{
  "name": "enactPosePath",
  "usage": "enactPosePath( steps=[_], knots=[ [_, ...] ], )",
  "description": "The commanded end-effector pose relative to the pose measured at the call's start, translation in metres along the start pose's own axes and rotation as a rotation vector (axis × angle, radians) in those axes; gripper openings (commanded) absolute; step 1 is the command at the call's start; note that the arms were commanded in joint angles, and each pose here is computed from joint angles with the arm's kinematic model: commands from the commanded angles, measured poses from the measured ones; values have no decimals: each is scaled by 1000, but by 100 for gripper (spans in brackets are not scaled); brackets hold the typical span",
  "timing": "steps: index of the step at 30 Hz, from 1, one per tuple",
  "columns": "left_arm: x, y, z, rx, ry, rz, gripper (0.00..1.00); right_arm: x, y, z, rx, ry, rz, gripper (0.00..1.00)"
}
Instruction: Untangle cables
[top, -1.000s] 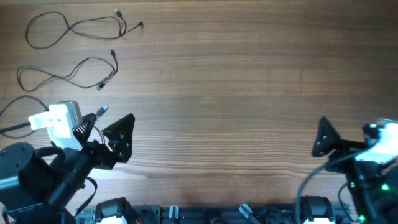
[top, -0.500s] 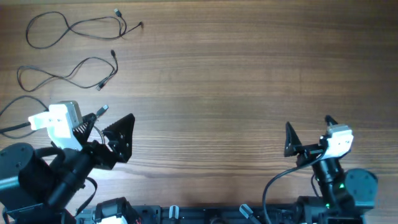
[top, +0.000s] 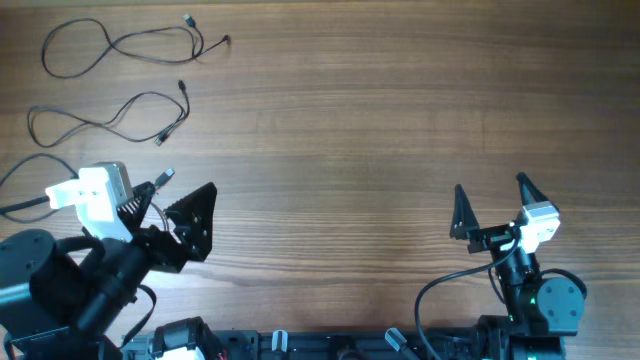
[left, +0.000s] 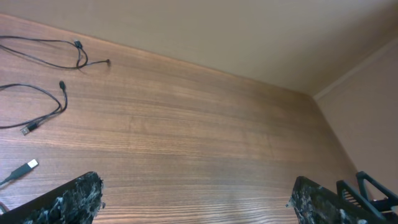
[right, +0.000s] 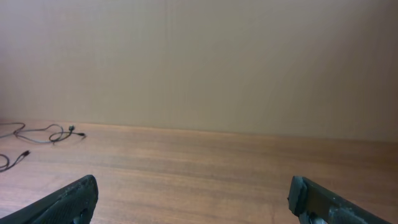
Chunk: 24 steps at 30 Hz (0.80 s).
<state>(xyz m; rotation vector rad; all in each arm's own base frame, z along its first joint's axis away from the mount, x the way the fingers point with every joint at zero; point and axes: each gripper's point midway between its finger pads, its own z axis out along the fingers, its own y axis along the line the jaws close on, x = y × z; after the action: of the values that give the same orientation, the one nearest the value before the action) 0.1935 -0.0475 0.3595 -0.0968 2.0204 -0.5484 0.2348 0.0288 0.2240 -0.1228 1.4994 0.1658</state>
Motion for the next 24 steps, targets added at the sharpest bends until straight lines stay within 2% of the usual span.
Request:
enactPosePath(
  steps=[1, 9, 14, 19, 24],
  knots=[
    [-2, -2, -3, 3, -11, 29, 100, 4, 2, 0, -15, -7, -18, 100],
    [-2, -2, -3, 3, -11, 29, 100, 19, -4, 4, 12, -24, -56, 100],
    [-2, -2, -3, 3, -11, 29, 100, 27, -17, 5, 83, -27, 48, 100],
    [-2, -2, -3, 3, -11, 29, 100, 48, -27, 4, 145, 51, 134, 100],
    [-2, -2, -3, 3, -11, 28, 100, 48, -28, 4, 146, 56, 81, 100]
  ],
)
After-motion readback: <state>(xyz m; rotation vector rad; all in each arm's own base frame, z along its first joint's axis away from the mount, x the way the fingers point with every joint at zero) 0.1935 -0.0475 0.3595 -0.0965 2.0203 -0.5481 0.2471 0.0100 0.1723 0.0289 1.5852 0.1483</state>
